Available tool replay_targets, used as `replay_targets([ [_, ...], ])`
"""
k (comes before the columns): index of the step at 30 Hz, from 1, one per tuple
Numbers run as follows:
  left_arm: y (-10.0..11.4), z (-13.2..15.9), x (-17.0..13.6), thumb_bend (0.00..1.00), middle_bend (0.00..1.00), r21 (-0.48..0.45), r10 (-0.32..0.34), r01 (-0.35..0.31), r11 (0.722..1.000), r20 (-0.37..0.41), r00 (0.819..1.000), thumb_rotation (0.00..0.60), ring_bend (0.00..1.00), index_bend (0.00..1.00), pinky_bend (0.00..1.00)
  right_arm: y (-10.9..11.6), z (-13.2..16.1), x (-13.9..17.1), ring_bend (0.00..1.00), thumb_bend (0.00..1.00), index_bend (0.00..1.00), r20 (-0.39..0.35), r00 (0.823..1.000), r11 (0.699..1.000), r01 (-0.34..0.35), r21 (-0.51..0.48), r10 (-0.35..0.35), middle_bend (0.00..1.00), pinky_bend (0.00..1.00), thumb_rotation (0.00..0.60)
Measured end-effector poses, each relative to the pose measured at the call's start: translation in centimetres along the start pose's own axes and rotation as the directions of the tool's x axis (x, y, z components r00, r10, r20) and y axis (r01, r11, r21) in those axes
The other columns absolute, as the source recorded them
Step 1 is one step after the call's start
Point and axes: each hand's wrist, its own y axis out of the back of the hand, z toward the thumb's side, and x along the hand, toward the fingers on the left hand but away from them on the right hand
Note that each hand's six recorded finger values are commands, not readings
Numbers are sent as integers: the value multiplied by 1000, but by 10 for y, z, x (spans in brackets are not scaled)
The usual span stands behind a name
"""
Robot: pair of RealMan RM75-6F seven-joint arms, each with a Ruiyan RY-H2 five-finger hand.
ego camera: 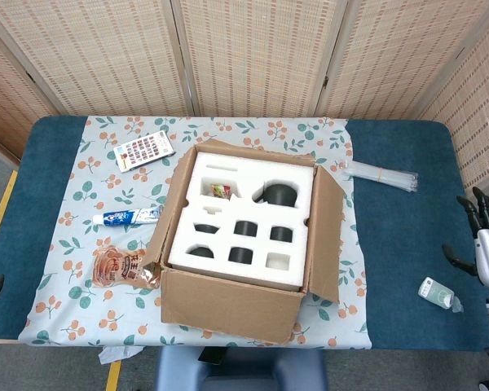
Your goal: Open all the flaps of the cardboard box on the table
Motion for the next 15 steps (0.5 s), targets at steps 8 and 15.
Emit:
replay_targets([
  [8, -6, -2, -5, 410, 0, -33, -7, 8, 999, 50, 999, 600, 0, 0, 0, -12, 11, 21, 0, 338, 97, -2, 1000, 1000, -30, 2, 30, 0, 0, 600],
  [15, -11, 7, -12, 410, 0, -43, -25, 30, 999, 113, 993, 600, 0, 0, 0, -17, 6, 24, 0, 338, 97, 37, 998, 999, -41, -10, 42, 0, 0, 600],
])
